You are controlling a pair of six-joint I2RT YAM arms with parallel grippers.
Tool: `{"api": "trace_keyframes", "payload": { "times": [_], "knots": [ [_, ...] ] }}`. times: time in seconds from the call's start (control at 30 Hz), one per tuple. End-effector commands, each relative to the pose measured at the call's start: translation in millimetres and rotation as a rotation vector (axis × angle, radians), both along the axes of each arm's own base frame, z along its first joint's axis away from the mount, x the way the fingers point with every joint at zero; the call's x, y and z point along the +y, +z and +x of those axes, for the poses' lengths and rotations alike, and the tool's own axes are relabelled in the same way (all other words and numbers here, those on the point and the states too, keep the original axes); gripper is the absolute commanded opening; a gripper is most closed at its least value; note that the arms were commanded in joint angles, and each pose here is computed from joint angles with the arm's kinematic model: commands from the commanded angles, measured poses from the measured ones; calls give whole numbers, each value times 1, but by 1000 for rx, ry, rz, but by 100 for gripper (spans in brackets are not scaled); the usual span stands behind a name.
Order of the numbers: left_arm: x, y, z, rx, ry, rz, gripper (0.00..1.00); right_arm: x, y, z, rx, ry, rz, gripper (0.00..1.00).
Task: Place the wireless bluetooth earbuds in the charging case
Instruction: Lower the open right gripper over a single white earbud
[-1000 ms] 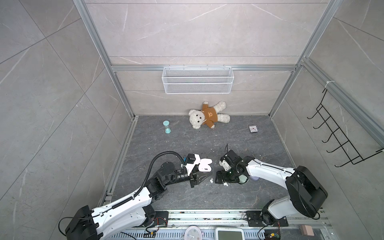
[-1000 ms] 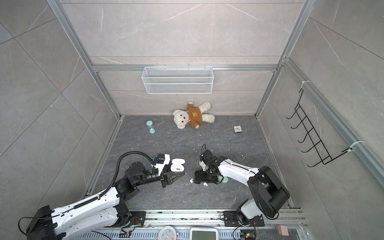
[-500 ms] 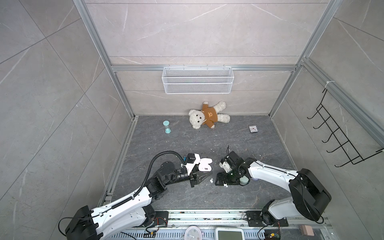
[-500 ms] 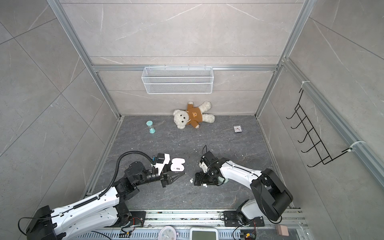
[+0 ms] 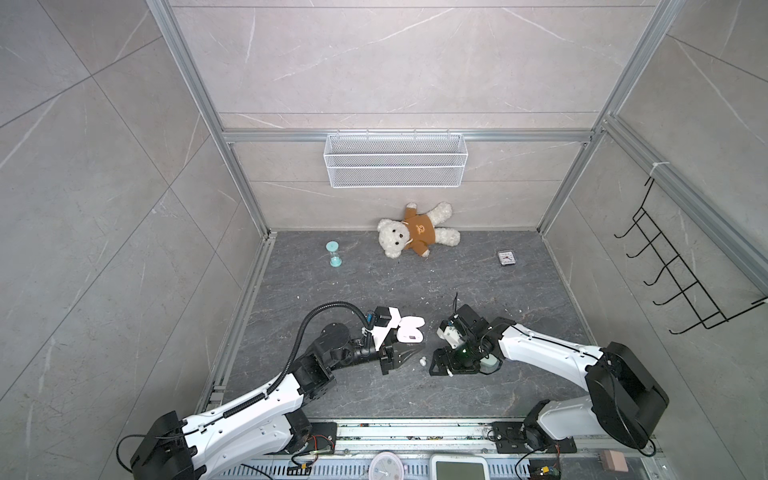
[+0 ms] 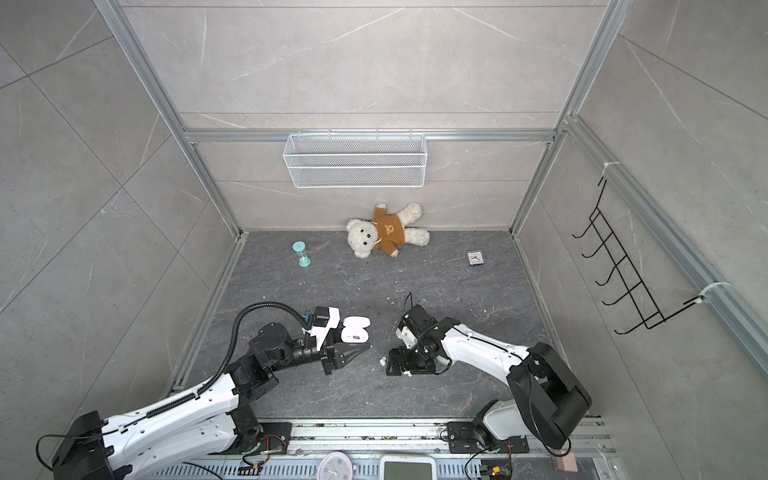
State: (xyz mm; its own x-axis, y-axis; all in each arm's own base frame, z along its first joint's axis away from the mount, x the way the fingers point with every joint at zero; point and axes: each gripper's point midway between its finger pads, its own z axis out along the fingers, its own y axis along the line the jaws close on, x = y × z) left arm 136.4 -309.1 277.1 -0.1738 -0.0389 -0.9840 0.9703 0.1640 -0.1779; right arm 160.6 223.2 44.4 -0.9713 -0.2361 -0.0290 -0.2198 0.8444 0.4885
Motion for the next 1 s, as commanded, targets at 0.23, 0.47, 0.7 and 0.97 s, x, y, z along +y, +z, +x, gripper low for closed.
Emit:
{"api": "trace_keyframes", "payload": {
  "times": [0.23,0.47,0.7,0.97],
  "knots": [
    [-1,31,-5,-65,-28,-59,16,7,8,-11,13,41,-6,84],
    [0,32,-6,-61,-27,-61,16,11,21,-6,-44,34,-10,85],
    [1,33,-6,-65,-28,-55,16,-11,18,10,-86,-33,-76,78],
    [1,33,-6,-64,-27,-55,16,-20,-7,19,-78,-23,-138,73]
  ]
}}
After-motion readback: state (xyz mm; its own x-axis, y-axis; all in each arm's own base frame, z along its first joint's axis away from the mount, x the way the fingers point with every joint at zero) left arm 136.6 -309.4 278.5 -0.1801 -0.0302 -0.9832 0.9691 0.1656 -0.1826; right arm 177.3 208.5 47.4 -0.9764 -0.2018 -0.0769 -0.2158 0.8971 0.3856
